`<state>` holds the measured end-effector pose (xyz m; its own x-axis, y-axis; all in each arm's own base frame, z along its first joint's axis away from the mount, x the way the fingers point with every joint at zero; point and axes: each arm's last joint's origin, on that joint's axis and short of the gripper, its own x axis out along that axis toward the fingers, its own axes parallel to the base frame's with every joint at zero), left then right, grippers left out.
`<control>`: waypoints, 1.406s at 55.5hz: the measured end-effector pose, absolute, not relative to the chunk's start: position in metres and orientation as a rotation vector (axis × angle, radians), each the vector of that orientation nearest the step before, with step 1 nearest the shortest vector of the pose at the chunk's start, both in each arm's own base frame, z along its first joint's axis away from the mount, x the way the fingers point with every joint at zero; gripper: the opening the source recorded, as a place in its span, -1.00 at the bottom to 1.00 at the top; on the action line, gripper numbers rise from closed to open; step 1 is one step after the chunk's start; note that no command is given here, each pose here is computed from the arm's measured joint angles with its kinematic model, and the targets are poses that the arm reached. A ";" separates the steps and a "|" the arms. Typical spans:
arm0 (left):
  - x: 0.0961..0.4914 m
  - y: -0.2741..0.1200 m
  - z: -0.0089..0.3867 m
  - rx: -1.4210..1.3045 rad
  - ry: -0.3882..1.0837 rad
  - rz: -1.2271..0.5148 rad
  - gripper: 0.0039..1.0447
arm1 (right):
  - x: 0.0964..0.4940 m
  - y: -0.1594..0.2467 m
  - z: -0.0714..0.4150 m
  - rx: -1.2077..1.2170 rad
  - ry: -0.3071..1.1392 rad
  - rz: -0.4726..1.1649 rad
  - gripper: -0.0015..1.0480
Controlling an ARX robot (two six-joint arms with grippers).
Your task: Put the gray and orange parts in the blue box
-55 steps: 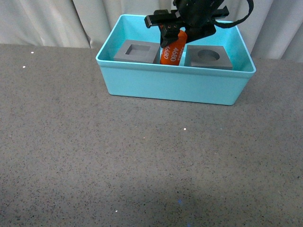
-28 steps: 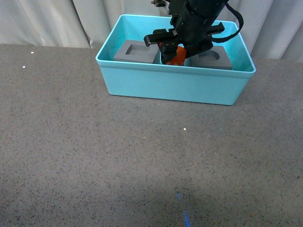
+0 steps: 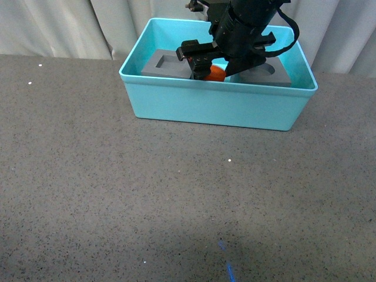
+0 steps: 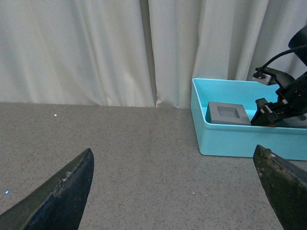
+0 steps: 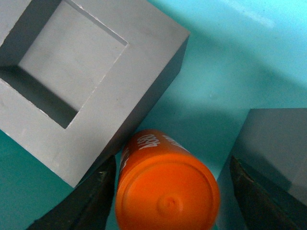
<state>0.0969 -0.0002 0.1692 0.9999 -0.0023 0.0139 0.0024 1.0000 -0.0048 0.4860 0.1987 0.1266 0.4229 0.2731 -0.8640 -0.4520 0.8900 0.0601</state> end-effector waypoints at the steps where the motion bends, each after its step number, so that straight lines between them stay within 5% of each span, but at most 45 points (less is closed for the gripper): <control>1: 0.097 0.000 0.169 -0.004 -0.014 -0.002 0.88 | 0.486 0.199 0.126 -0.192 1.041 0.456 0.45; 9: 0.097 0.000 0.169 -0.005 -0.014 -0.002 0.88 | 0.483 0.196 0.133 -0.184 1.025 0.444 0.85; 19: 0.097 0.000 0.169 -0.004 -0.014 -0.002 0.88 | 0.478 0.185 0.158 -0.151 0.955 0.419 0.81; 28: 0.097 0.000 0.169 -0.004 -0.014 -0.002 0.88 | 0.459 0.161 0.216 -0.096 0.743 0.356 0.81; 49: 0.097 0.000 0.169 -0.004 -0.014 -0.002 0.88 | 0.358 0.094 0.279 -0.053 0.390 0.146 0.81; 78: 0.097 0.000 0.169 -0.005 -0.014 -0.002 0.88 | 0.238 0.045 0.240 -0.112 0.268 -0.138 0.81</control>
<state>0.0969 -0.0002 0.1692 0.9999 -0.0023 0.0139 0.0024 1.0000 -0.0048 0.2378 0.0453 0.2401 0.9551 -0.1500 -0.2553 0.1204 0.9844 -0.1280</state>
